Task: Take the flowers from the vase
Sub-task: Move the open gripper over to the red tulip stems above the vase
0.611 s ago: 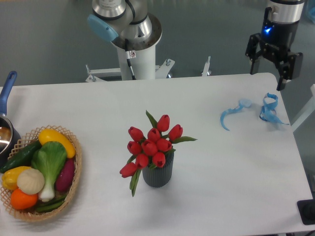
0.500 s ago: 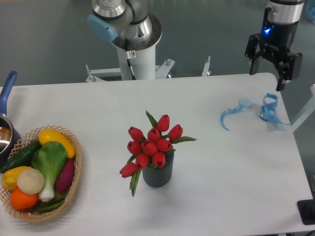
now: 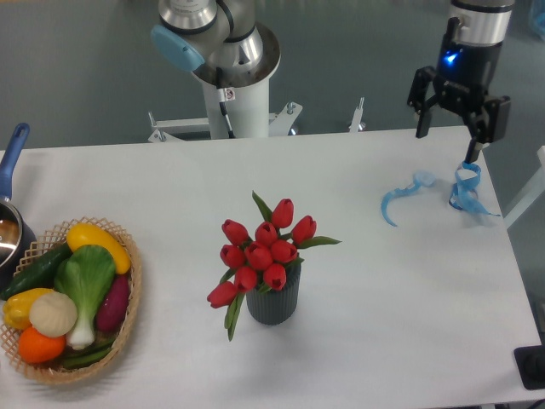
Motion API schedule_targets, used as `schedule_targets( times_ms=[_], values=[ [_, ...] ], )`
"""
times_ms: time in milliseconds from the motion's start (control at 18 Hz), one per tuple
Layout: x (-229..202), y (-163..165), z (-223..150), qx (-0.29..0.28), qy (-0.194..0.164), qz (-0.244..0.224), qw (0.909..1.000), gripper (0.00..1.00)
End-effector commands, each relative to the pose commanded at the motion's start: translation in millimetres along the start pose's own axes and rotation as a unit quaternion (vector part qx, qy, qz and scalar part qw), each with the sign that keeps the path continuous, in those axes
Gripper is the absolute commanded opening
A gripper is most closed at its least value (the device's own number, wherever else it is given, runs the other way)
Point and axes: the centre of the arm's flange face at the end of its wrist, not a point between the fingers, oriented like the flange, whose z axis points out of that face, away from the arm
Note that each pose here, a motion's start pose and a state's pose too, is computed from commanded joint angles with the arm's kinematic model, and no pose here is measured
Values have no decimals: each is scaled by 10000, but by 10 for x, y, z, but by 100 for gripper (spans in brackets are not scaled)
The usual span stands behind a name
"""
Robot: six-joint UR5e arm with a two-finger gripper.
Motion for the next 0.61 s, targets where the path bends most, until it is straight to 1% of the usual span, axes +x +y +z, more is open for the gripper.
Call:
schedule_targets(
  times_ms=[56, 111, 167, 222, 278, 444, 500, 611],
  values=[
    [13, -46, 18, 215, -29, -398, 9990, 100],
    [12, -93, 25, 389, -36, -878, 9954, 100],
    [6, -125, 14, 484, -49, -1254, 9909, 100],
    [4, -149, 24, 552, -32, -1492, 9873, 100],
    [18, -183, 55, 617, 18, -1649, 9844, 100],
    [99, -349, 231, 734, 236, -1861, 9795, 100],
    [120, -394, 277, 748, 292, -1877, 9789, 100],
    [215, -527, 498, 801, 538, -1811, 9787, 100]
  ],
)
